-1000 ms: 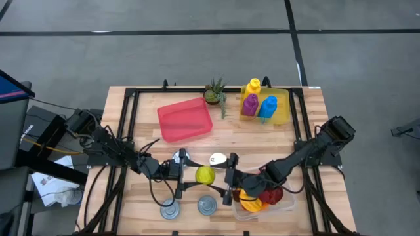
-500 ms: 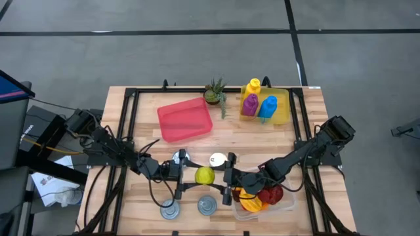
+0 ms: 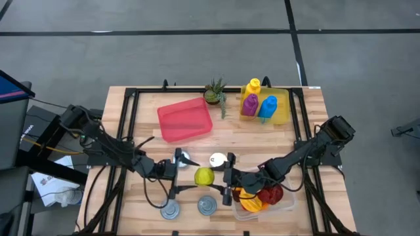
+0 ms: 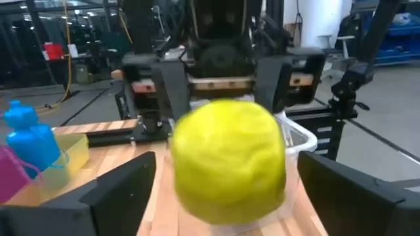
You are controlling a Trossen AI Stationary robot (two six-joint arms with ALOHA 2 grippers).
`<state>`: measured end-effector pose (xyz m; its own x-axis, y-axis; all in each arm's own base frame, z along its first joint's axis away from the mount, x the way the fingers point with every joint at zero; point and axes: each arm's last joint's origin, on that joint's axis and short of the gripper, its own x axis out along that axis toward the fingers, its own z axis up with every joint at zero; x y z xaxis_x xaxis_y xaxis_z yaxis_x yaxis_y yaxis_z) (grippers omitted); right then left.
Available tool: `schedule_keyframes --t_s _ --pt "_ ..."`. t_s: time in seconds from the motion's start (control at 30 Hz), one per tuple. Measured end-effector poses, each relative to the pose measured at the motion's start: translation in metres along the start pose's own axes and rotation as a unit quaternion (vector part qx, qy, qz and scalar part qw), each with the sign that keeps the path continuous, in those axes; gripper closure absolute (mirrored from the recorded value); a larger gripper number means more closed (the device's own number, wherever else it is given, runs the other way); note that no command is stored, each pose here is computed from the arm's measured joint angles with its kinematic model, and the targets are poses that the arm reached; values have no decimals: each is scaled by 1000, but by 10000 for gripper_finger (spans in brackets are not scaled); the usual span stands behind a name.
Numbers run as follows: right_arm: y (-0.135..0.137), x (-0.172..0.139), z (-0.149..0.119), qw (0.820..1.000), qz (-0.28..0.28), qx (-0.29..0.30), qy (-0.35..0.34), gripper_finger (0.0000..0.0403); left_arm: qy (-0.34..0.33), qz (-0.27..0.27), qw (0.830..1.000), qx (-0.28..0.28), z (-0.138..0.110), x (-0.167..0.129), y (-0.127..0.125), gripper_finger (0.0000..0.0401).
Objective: Pick & Place Food Item
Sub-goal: Put the green apple into the transparent bin
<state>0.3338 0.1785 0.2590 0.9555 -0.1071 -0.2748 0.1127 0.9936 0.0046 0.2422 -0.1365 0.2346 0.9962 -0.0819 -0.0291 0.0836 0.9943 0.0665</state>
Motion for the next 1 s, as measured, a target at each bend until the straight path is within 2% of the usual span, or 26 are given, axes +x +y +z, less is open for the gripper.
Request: schedule_keyframes --t_s 0.2,0.4,0.57,0.77,1.0 --pt "2 -2 -1 1000 2 -5 1 174 36 13 999 19 15 -27 1 9" --pt "5 -6 -6 999 4 -20 27 174 119 63 991 18 4 -43 5 18" --pt "8 -17 -3 995 -2 -25 92 174 160 76 984 18 -9 -42 4 29" --pt "15 -35 16 986 -9 -36 166 174 173 89 980 28 -18 -36 3 28" --pt "13 -66 37 961 -33 -32 271 176 181 92 979 32 -20 -35 4 33"
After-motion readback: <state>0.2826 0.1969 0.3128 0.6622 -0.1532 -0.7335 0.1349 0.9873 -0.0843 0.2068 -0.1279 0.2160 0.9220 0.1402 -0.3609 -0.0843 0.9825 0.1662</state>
